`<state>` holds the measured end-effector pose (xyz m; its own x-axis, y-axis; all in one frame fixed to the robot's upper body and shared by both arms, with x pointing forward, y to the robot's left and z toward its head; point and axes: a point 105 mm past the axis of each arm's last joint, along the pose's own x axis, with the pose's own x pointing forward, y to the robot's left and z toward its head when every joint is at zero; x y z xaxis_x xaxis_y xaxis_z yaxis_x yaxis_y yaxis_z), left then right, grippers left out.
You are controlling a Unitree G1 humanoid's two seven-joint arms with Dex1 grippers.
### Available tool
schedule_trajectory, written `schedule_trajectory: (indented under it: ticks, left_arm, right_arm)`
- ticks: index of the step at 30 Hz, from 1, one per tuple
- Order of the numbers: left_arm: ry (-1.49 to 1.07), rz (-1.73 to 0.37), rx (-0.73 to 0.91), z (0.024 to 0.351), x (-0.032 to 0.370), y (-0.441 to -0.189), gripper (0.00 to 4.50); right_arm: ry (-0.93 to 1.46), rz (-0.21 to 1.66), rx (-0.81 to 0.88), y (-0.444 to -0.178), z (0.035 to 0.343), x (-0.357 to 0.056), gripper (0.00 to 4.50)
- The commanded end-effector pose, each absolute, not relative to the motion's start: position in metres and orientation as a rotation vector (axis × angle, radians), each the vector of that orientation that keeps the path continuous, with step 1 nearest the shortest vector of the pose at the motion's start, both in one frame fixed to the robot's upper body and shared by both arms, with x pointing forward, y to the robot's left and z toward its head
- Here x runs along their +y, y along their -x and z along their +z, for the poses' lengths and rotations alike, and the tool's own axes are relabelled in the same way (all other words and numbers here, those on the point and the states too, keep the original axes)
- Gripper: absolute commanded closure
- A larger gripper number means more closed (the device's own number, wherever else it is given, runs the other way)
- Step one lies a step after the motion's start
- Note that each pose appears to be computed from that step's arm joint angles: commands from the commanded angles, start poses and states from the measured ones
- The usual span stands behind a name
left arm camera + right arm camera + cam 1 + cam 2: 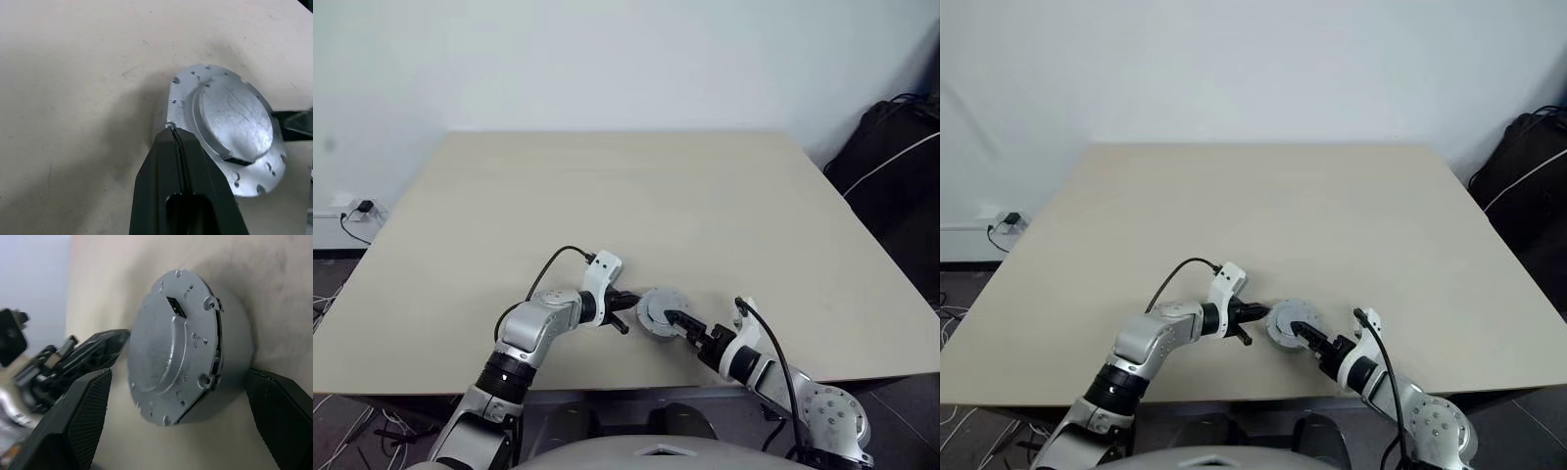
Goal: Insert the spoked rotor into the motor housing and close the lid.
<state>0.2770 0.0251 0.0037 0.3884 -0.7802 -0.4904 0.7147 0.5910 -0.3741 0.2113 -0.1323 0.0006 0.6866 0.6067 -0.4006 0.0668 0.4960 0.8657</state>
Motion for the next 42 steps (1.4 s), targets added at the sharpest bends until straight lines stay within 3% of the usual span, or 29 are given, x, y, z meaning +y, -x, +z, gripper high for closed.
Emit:
schedule_trajectory:
  ticks: [1, 2, 5, 13, 14, 27, 31, 34, 42]
  left_arm:
    - [0.112, -1.008, 0.641, 0.016, 0.014, -0.275, 4.5]
    - [0.111, -1.007, 0.642, 0.016, 0.014, -0.275, 4.5]
    - [0.11, -1.006, 0.642, 0.016, 0.014, -0.275, 4.5]
    - [0.107, -0.998, 0.642, 0.015, 0.016, -0.276, 4.5]
    - [0.107, -0.997, 0.642, 0.015, 0.016, -0.276, 4.5]
    - [0.139, -0.911, 0.589, 0.02, 0.025, -0.283, 4.5]
    - [0.31, -0.563, 0.379, 0.039, 0.06, -0.311, 4.5]
    - [0.383, -0.485, 0.36, 0.038, 0.071, -0.305, 4.5]
    - [0.955, -0.428, 0.38, 0.041, 0.084, -0.275, 4.5]
  right_arm:
    - [-1.122, 0.467, 0.687, -0.219, 0.024, -0.121, 0.02]
    - [-1.133, 0.461, 0.68, -0.22, 0.024, -0.121, 0.02]
    - [-1.15, 0.445, 0.672, -0.222, 0.025, -0.122, 0.59]
    - [-1.132, 0.425, 0.703, -0.22, 0.019, -0.119, 3.16]
    - [-1.13, 0.423, 0.705, -0.219, 0.018, -0.119, 3.29]
    - [-1.112, 0.396, 0.738, -0.212, 0.014, -0.12, 3.29]
    - [-1.19, 0.386, 0.652, -0.217, 0.025, -0.121, 3.29]
    - [-1.226, 0.4, 0.601, -0.222, 0.034, -0.119, 3.29]
    - [-1.29, 0.48, 0.491, -0.241, 0.063, -0.111, 3.3]
